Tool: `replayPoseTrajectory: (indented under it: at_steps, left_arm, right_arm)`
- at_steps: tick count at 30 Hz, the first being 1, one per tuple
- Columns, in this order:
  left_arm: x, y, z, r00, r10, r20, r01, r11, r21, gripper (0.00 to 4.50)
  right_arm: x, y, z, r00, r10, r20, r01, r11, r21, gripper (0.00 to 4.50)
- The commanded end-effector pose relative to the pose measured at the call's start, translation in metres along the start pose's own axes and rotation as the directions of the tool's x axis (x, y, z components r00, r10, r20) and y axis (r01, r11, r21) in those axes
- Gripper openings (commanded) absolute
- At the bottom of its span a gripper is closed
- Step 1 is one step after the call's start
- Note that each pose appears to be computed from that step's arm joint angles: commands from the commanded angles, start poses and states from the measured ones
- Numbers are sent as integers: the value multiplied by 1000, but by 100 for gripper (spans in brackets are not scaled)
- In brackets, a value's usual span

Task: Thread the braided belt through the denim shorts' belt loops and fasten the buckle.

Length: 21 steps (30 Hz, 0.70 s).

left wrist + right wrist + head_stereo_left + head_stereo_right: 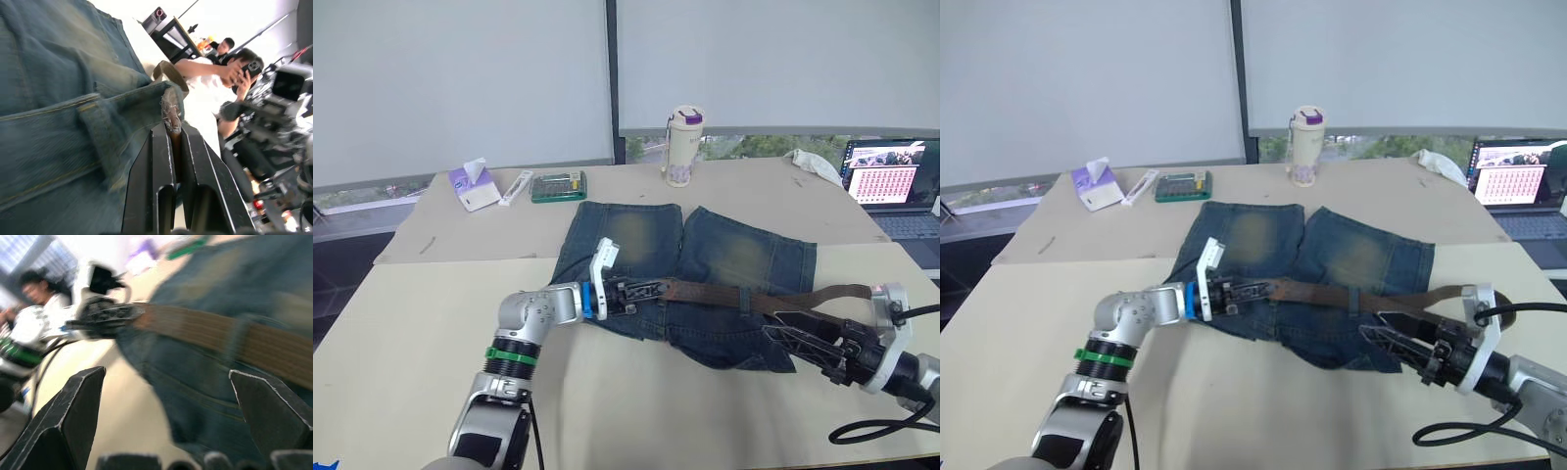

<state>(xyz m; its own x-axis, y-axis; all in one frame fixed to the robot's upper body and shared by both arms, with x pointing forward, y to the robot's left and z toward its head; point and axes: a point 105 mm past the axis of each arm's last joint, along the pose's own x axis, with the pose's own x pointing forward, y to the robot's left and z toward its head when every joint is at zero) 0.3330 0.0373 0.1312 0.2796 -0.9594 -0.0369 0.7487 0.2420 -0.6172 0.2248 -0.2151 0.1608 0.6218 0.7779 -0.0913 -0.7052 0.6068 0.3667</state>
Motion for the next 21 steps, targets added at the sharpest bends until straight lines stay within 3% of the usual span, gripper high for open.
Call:
replayPoseTrajectory:
  at_steps: [1,4,6,10,16,19,21]
  left_arm:
    - [-19,0,10,1000,-5,14,4,999,35,0]
    - [-28,1,12,1000,-12,16,11,1000,26,0]
    - [-35,-2,14,999,-44,26,44,999,-9,0]
    - [-43,-24,23,975,-205,82,214,970,-114,0]
    - [-46,-32,29,966,-239,97,252,955,-157,0]
    - [-45,-32,30,970,-226,90,238,960,-150,0]
    - [-44,-32,30,970,-223,91,235,960,-151,0]
  right_arm:
    - [36,34,-2,996,81,26,-81,997,-13,448]
    - [58,38,-9,996,53,69,-57,997,55,448]
    - [79,36,-30,999,11,50,-18,990,142,448]
    - [115,30,-45,994,-64,93,40,970,241,448]
    - [128,29,-10,946,-84,314,-31,939,343,448]
    - [123,49,15,890,25,454,-195,923,332,448]
    - [119,56,17,883,67,465,-238,917,321,448]
